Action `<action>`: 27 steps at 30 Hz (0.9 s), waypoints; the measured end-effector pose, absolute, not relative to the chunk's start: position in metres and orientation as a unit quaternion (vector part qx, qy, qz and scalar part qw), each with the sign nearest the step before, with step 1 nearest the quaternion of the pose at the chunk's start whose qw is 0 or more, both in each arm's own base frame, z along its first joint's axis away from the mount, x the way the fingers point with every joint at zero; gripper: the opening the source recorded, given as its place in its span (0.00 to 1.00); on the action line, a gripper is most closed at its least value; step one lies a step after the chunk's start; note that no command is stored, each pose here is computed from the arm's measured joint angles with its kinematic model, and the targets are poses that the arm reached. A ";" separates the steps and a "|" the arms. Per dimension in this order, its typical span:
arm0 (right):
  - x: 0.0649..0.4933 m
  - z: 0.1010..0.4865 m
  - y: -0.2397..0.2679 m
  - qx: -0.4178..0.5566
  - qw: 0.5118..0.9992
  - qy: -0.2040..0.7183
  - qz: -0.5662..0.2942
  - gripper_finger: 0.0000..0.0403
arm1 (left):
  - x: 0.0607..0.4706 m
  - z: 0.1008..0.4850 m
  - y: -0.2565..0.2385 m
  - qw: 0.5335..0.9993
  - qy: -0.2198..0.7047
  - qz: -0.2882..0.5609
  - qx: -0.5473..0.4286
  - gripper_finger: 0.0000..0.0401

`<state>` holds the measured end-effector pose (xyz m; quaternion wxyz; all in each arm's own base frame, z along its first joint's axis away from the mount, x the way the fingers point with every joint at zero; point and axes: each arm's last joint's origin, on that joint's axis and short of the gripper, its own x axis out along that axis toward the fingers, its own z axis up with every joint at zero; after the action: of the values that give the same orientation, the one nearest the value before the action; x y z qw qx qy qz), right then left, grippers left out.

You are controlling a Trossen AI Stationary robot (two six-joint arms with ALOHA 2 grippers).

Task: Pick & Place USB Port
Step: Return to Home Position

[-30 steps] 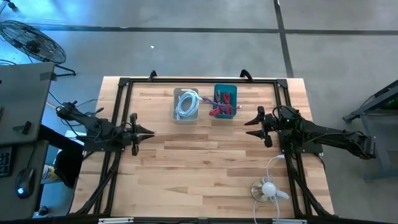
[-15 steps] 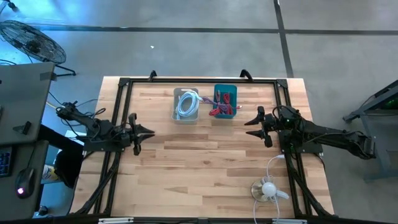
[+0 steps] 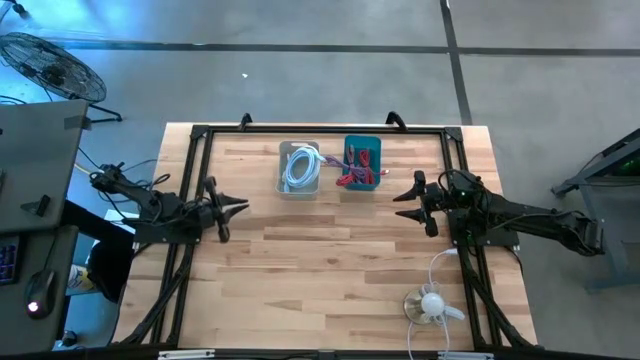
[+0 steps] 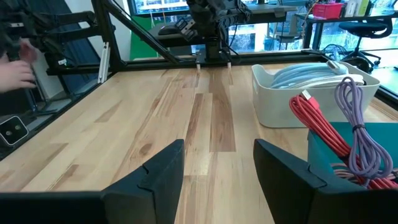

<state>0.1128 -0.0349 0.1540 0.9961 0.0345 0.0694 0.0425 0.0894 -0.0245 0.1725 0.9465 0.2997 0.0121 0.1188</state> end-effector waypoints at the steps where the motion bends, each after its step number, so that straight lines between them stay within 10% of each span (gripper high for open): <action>1: 0.113 0.154 -0.035 0.034 0.996 0.069 0.043 0.46 | 0.089 0.172 -0.025 0.948 0.009 0.111 0.299 0.12; 27: 0.113 0.154 -0.035 0.034 0.996 0.069 0.042 0.46 | 0.089 0.180 -0.025 0.951 -0.015 0.103 0.292 0.01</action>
<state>0.1128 -0.0349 0.1540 0.9961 0.0343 0.0694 0.0424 0.0885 -0.0253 0.1803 0.9506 0.2923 -0.0152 0.1034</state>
